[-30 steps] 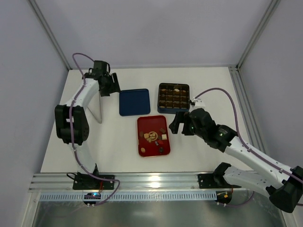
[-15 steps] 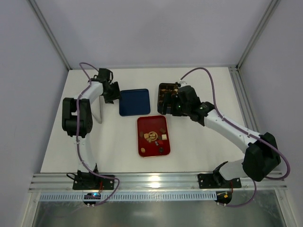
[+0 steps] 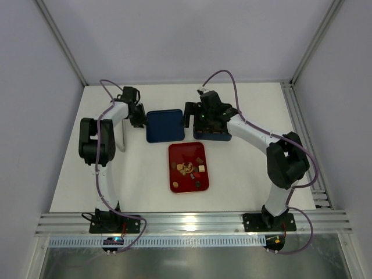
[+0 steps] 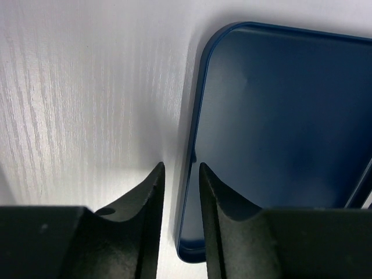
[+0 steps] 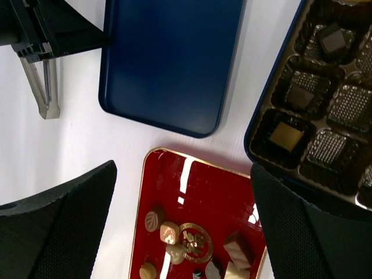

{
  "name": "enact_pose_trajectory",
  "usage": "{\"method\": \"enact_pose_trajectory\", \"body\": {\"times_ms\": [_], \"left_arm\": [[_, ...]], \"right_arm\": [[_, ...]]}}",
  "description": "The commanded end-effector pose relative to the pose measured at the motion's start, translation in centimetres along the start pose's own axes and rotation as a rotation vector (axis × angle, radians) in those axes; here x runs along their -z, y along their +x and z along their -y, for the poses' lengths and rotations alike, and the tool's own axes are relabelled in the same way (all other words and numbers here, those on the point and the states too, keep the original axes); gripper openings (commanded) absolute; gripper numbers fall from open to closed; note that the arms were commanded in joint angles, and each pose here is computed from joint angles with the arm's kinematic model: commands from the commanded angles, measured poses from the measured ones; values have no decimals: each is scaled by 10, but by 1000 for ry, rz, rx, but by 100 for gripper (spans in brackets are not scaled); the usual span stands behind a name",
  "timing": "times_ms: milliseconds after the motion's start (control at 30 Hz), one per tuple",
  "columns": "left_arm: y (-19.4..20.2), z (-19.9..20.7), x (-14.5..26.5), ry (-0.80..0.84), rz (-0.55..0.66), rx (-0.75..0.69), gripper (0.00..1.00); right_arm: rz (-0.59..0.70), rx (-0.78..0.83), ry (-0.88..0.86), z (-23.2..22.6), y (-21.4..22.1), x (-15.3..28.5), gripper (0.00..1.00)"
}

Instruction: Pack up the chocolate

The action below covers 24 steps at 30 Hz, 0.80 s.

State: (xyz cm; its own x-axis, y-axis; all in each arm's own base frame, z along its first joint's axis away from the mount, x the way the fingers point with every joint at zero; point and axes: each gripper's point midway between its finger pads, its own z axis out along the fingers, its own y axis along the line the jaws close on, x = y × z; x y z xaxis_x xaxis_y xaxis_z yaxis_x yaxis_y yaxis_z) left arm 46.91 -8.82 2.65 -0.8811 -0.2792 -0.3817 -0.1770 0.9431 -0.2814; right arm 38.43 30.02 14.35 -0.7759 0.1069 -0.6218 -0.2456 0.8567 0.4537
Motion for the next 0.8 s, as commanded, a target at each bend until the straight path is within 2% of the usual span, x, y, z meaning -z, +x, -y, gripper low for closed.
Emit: {"method": "enact_pose_trajectory", "body": {"times_ms": [0, 133, 367, 767], "left_arm": [[3, -3, -11, -12, -4, -4, 28], [6, -3, -14, -23, -10, -10, 22], [5, 1, -11, -1, -15, -15, 1], [-2, 15, 11, 180, -57, 14, 0]], "right_arm": [[52, 46, -45, -15, -28, -8, 96], [20, 69, -16, -10, -30, -33, 96], [-5, 112, 10, -5, -41, -62, 95], [-20, 136, 23, 7, -56, -77, 95]]}}
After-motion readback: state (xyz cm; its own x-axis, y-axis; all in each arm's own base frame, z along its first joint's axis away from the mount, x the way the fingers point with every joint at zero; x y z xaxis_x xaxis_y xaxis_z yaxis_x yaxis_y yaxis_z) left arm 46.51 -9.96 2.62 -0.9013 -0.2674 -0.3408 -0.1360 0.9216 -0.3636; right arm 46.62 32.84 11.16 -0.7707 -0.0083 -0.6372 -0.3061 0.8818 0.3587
